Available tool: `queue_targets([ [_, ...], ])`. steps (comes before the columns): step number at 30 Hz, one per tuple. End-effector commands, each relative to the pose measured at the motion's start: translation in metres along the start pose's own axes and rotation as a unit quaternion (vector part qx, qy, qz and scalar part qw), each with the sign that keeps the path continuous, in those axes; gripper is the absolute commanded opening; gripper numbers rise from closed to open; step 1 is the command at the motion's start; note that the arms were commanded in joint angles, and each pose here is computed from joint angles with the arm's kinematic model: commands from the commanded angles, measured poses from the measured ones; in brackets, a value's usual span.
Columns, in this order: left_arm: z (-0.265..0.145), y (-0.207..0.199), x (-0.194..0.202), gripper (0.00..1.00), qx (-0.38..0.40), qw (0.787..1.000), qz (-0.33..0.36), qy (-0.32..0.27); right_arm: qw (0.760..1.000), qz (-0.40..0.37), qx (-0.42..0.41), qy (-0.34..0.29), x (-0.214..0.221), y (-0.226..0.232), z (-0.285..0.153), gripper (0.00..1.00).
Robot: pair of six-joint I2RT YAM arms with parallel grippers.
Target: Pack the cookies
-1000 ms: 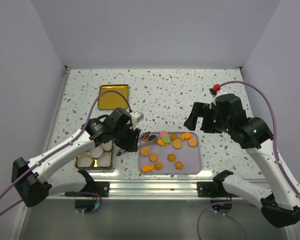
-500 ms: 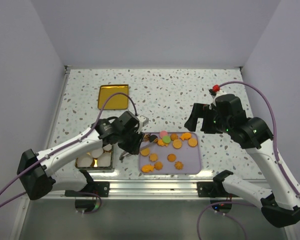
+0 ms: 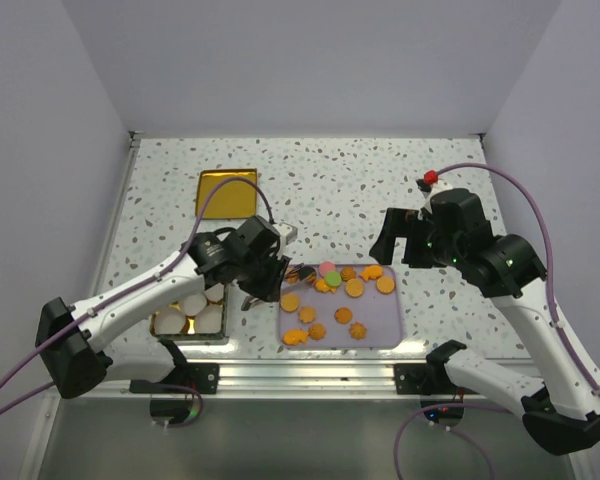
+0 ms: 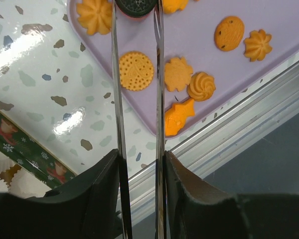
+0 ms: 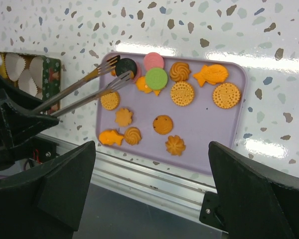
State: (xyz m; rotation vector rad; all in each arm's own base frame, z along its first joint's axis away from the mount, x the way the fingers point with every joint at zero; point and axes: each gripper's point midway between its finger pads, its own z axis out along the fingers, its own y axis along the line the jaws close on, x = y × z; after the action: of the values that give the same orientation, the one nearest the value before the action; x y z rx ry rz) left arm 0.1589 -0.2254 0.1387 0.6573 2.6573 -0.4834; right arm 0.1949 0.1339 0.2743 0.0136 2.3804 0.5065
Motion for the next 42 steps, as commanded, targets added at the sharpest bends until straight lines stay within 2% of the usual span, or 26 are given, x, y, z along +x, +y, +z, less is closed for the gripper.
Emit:
queue_targets([
  [1,-0.029,-0.009,-0.029,0.39,0.0,0.999,-0.01,-0.054,1.0,-0.014,-0.005,-0.013,-0.008,0.002,-0.009,0.99],
  [5,-0.048,-0.009,-0.034,0.38,-0.003,0.997,-0.031,-0.073,1.0,-0.02,-0.009,-0.011,-0.008,0.004,-0.009,0.99],
  [12,-0.075,0.027,-0.015,0.37,-0.083,0.988,-0.104,-0.076,0.999,-0.027,-0.029,-0.004,-0.011,0.013,-0.008,0.99],
  [16,-0.094,0.06,-0.005,0.37,-0.12,0.968,-0.198,-0.095,0.999,-0.033,-0.04,0.005,-0.01,0.018,-0.006,0.99],
  [18,-0.106,0.068,0.004,0.37,-0.129,0.96,-0.224,-0.105,0.998,-0.035,-0.047,0.008,-0.011,0.022,-0.004,0.99],
  [21,-0.122,0.083,0.019,0.37,-0.167,0.938,-0.279,-0.122,0.997,-0.041,-0.057,0.015,-0.012,0.027,-0.002,0.99],
  [24,-0.121,0.083,0.029,0.38,-0.154,0.924,-0.324,-0.133,0.996,-0.045,-0.069,0.022,-0.014,0.033,0.0,0.99],
  [28,-0.117,0.082,0.044,0.34,-0.135,0.89,-0.409,-0.153,0.995,-0.047,-0.085,0.033,-0.012,0.039,0.001,0.99],
  [34,-0.121,0.096,0.037,0.34,-0.169,0.87,-0.425,-0.182,0.99,-0.044,-0.116,0.06,-0.002,0.05,0.002,0.99],
  [38,-0.119,0.094,0.028,0.34,-0.176,0.875,-0.417,-0.171,0.988,-0.035,-0.131,0.068,0.004,0.054,0.003,0.99],
  [42,-0.123,0.089,0.031,0.31,-0.159,0.886,-0.401,-0.17,0.989,-0.034,-0.13,0.07,0.009,0.05,0.001,0.99],
])
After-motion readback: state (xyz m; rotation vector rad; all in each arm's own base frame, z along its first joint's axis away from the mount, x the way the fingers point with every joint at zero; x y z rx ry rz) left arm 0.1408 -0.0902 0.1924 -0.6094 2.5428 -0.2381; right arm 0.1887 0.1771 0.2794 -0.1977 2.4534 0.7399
